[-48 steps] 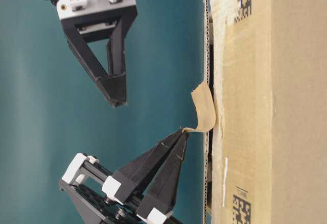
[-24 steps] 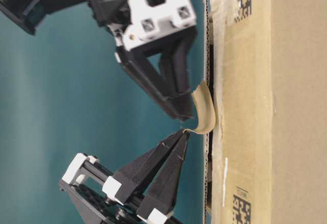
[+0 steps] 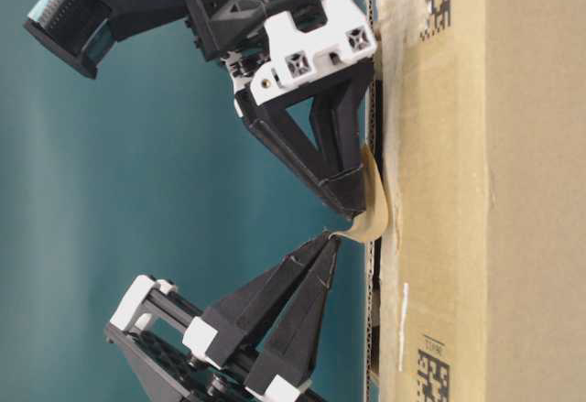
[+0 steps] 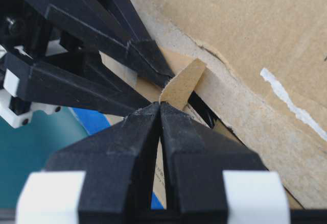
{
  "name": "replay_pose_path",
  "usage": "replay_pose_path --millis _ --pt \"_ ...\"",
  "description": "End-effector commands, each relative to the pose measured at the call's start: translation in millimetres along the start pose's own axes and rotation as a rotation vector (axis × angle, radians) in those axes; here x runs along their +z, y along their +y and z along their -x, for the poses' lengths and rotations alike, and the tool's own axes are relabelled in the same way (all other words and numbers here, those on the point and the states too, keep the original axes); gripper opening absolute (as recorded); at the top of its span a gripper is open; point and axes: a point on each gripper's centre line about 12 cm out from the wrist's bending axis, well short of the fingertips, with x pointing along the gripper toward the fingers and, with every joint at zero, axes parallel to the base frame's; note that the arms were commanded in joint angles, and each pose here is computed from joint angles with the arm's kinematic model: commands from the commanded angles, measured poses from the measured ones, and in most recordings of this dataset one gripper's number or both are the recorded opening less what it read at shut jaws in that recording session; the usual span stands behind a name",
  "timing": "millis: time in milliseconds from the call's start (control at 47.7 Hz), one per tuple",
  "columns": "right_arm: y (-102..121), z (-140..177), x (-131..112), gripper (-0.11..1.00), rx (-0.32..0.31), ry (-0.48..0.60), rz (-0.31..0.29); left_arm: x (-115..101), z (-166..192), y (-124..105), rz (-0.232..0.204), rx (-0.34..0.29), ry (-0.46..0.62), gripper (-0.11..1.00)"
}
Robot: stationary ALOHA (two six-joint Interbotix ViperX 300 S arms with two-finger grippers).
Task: Apply tape along the seams of the closed cardboard box to seal it securely.
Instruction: 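Bring the right gripper over the seam toward the left gripper, then press the tape onto the seam with the right gripper tips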
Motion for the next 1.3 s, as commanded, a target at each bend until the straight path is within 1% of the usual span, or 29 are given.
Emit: replay_pose_path --millis 0,168,335,482,587,691,922,984,1068,1110,1194,1236,1278 --pt "0 -1 6 0.33 -0.002 -0.008 -0.007 3 2 10 -0.001 0.029 -0.009 0.00" --pt "-2 -3 -3 0.33 -0.006 0.036 -0.007 4 2 10 0.000 0.029 -0.010 0.00" --pt "-5 -4 -11 0.33 -0.020 0.059 -0.025 3 2 9 0.003 0.022 -0.009 0.00" --pt "-5 -4 -12 0.33 -0.021 0.062 -0.028 1 2 3 0.003 -0.038 0.008 0.00" --pt "-6 -4 -13 0.33 -0.023 0.063 -0.028 -1 -1 1 0.010 -0.063 0.018 0.00" --pt "-5 -4 -13 0.33 -0.021 0.064 -0.026 -2 -3 3 0.010 -0.070 0.022 0.00" --pt "-4 -4 -13 0.33 -0.017 0.062 -0.026 -8 -7 10 0.019 -0.063 0.038 0.02" --pt "-3 -4 -13 0.33 -0.016 0.064 -0.025 -11 -8 13 0.025 -0.060 0.045 0.08" --pt "-2 -4 -13 0.33 -0.014 0.063 -0.025 -14 -8 15 0.024 -0.059 0.054 0.23" --pt "-2 -4 -13 0.33 -0.014 0.063 -0.025 -16 -8 16 0.014 -0.058 0.059 0.32" --pt "-2 -4 -12 0.33 -0.015 0.059 -0.028 -17 -8 14 -0.024 -0.073 0.060 0.47" --pt "-2 -4 -13 0.33 -0.013 0.060 -0.026 -18 -8 13 -0.045 -0.085 0.063 0.52" --pt "-2 -4 -13 0.33 -0.014 0.060 -0.027 -18 -8 12 -0.069 -0.093 0.063 0.55"
